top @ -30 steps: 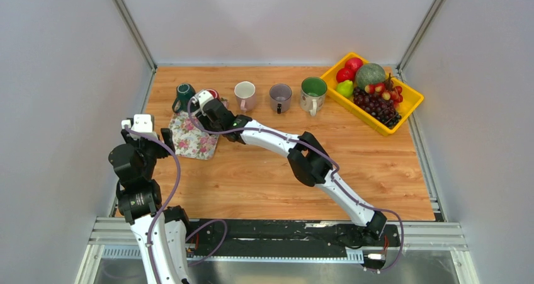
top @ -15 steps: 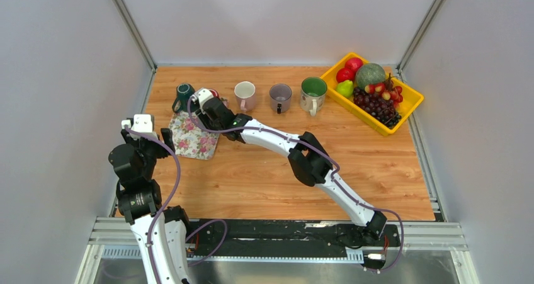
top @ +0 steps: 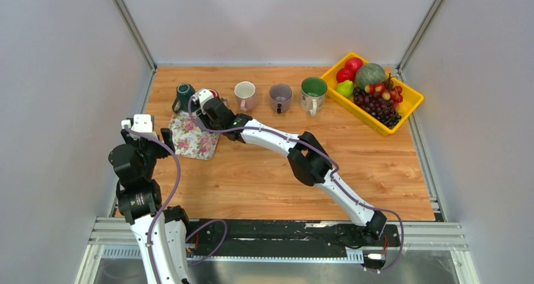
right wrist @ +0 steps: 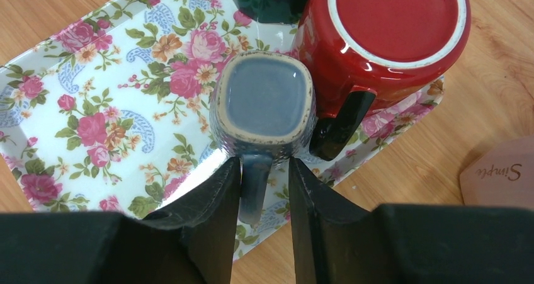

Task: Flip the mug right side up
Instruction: Turn over the cup on the tray.

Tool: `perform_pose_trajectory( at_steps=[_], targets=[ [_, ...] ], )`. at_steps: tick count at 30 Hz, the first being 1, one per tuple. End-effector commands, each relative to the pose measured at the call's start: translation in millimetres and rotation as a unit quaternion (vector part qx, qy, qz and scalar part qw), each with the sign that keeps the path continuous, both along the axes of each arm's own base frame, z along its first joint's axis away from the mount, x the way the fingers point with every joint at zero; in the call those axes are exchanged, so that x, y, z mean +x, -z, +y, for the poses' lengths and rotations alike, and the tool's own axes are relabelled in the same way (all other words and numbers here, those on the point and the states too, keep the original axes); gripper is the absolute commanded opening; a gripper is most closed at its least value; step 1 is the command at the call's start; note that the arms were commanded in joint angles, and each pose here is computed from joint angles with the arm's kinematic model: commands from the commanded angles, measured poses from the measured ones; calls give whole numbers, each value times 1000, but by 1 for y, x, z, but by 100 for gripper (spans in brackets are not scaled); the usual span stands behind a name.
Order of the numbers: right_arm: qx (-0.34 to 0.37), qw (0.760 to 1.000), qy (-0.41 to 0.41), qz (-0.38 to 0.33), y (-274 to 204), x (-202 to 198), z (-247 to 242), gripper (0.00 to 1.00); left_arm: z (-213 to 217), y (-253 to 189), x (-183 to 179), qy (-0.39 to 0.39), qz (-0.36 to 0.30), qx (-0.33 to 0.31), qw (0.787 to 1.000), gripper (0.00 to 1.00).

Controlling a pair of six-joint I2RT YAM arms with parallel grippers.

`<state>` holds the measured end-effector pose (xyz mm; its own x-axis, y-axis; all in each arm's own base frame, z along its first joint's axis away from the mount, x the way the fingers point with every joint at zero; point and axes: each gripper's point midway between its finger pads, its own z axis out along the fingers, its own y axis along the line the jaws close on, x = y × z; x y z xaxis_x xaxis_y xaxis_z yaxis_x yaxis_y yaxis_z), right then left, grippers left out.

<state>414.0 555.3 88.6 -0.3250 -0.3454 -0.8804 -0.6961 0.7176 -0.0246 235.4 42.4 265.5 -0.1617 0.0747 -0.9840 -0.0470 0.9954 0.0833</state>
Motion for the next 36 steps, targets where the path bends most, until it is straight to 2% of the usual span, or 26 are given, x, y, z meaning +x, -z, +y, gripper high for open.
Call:
perform_pose_trajectory(
  at_steps=[1, 6, 11, 17, 25, 36],
  targets=[
    [36, 999, 1, -12, -20, 7, 11, 34, 5, -7, 1, -10, -14, 3, 1000, 79],
    [38, 999, -3, -10, -19, 7, 12, 21, 5, -6, 2, -10, -13, 2, 1000, 79],
    [40, 999, -10, -8, -19, 6, 14, 0, 5, -6, 2, -10, -12, 1, 1000, 79],
    [65, 997, -29, 11, -38, 2, 16, 0, 5, -6, 3, -9, -11, 2, 1000, 79],
    [135, 988, -66, 46, -101, -7, 14, 0, 6, -6, 3, -11, -12, 1, 1000, 79],
    [236, 949, -114, 177, -148, -15, -16, 0, 4, -8, 3, -9, -14, -2, 1000, 79]
  ],
)
